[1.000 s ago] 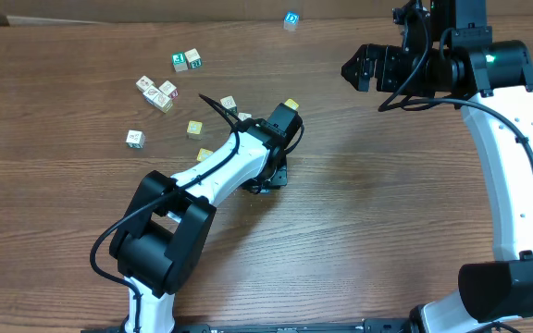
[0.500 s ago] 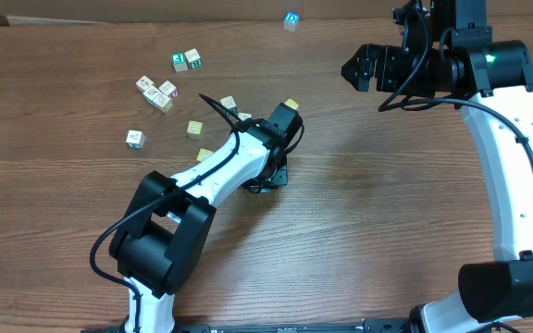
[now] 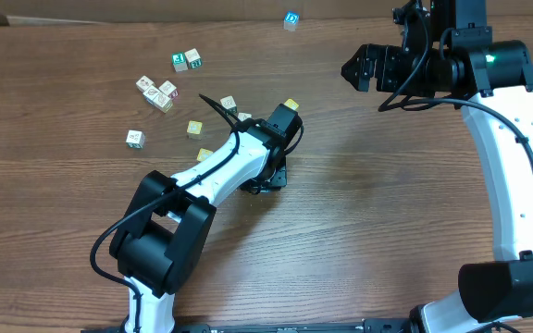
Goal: Form a tower
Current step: 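Lower the yellow-faced block onto the table center with the left gripper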
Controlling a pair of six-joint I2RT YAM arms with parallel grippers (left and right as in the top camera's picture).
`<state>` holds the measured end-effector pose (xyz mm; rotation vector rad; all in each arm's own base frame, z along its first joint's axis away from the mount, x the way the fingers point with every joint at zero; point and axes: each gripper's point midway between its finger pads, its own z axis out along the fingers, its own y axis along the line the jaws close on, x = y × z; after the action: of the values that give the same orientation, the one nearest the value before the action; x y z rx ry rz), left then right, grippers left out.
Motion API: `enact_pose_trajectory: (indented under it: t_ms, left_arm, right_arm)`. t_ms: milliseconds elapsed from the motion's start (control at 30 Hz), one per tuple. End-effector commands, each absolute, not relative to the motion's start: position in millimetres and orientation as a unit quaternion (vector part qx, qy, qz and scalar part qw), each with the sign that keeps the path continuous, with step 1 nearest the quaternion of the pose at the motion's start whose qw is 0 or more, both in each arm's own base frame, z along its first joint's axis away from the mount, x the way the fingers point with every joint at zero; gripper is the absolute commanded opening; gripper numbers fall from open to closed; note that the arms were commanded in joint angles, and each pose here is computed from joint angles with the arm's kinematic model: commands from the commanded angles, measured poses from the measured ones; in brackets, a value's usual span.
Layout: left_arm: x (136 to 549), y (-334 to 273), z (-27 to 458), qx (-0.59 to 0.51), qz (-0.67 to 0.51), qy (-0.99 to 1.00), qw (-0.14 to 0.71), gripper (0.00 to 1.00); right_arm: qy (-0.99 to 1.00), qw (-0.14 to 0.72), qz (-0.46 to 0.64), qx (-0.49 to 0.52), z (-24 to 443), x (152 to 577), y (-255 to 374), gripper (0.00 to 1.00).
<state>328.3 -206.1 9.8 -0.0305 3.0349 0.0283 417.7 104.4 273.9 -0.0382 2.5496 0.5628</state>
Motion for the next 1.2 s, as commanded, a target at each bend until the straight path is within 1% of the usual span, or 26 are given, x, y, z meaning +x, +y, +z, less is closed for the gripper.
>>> enact_pose_trajectory:
  t_ms: [0,100,233,567,800,967,1167]
  left_arm:
    - [322.5,-203.2,3.9,-0.006,0.016,0.999,0.044,0.32]
    - [322.6,-203.2,3.9,-0.006,0.016,0.999,0.044,0.26]
    - [323.1,-203.3,3.9,-0.006,0.016,0.999,0.045,0.22]
    - [324.9,-204.1,3.9,-0.022,0.014,0.998,0.049,0.18]
    - [325.2,-204.3,4.0,-0.034,0.013,0.998,0.049,0.21]
    - [325.1,-204.2,4.0,-0.034,0.013,0.998,0.049,0.28]
    - [324.9,-204.1,3.9,-0.034,0.013,0.998,0.049,0.40]
  right_arm:
    - [0.939,0.274,0.207,-0.018,282.5,417.6,105.9,1.00]
    - [0.939,0.274,0.207,-0.018,282.5,417.5,105.9,1.00]
    - [0.939,0.274,0.207,-0.018,282.5,417.6,105.9,1.00]
    - [0.939,0.274,0.207,-0.018,282.5,417.6,105.9,1.00]
    - [0.939,0.274,0.207,-0.018,282.5,417.6,105.9,1.00]
    - [0.939,0.274,0.207,-0.018,282.5,417.6,105.9,1.00]
    - [0.939,0.274,0.207,-0.018,282.5,417.6,105.9,1.00]
